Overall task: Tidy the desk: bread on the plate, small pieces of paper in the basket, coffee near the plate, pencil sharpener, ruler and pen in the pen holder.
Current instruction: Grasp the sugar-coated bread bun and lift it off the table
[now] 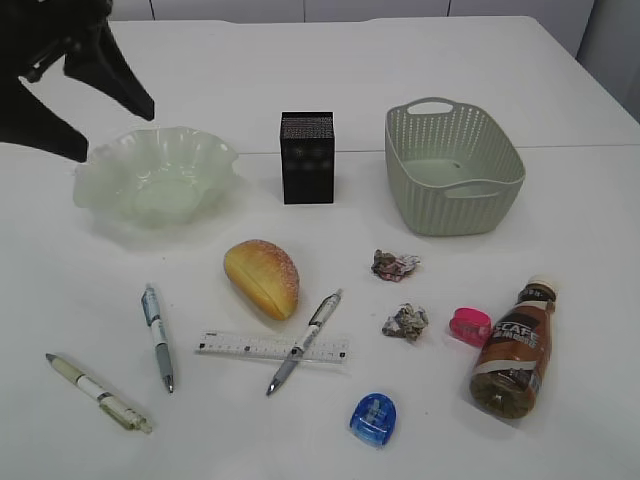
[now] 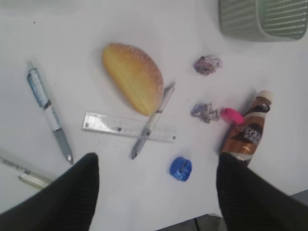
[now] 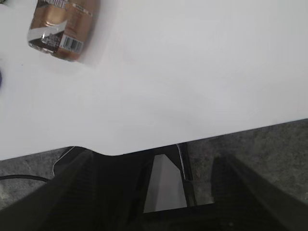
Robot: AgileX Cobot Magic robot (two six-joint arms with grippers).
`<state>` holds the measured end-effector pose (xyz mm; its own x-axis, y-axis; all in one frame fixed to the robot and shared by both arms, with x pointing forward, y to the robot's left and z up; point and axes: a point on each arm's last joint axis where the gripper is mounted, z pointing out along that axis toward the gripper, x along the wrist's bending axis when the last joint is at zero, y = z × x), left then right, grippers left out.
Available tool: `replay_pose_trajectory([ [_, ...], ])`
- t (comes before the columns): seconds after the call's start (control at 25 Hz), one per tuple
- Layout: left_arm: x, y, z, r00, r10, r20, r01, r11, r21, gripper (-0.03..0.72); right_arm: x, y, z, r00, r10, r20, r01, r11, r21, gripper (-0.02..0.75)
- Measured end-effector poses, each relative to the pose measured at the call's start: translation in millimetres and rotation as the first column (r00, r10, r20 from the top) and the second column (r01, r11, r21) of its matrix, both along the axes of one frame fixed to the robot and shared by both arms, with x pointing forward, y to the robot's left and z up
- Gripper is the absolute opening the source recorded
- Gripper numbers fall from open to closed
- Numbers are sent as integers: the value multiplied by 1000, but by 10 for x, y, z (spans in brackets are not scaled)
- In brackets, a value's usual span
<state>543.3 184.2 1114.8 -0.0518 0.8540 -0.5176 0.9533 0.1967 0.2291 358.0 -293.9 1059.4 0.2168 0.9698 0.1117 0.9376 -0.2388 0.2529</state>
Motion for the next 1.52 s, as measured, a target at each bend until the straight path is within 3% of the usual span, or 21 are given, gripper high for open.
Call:
replay_pose_trajectory([
  [0.2, 61, -93, 68, 997, 57, 50, -51, 991, -121, 541, 141, -8, 43, 1000, 0, -16, -1, 1000, -10, 574],
  [0.44, 198, -395, -124, 989, 147, 7, -143, 974, -176, 541, 193, -12, 9, 999, 6, -42, -7, 1000, -16, 574],
  [0.56, 252, -648, -371, 989, 144, -43, -148, 977, -153, 541, 195, -15, 7, 999, 12, -43, -13, 1000, -21, 574],
  [0.64, 289, -756, -568, 985, 152, -86, -161, 981, -107, 541, 195, -15, 7, 999, 16, -43, -17, 1000, -22, 574],
  [0.76, 355, -795, -795, 977, 168, -128, -175, 983, -48, 540, 195, -15, 7, 999, 16, -43, -17, 1000, -22, 574],
  [0.96, 423, -812, -1023, 963, 199, -179, -203, 979, -3, 541, 196, -6, 7, 999, 17, -41, -18, 1000, -12, 574],
  [1.16, 482, -831, -1180, 952, 228, -202, -231, 973, 11, 541, 196, -6, 7, 999, 21, -41, -21, 1000, -13, 574],
  [1.36, 561, -855, -1165, 958, 257, -129, -263, 964, -32, 539, 196, -6, 8, 999, 26, -41, -27, 1000, -14, 574],
  [1.52, 571, -864, -1177, 955, 266, -132, -273, 961, -42, 539, 196, -6, 8, 999, 29, -41, -30, 999, -14, 574],
])
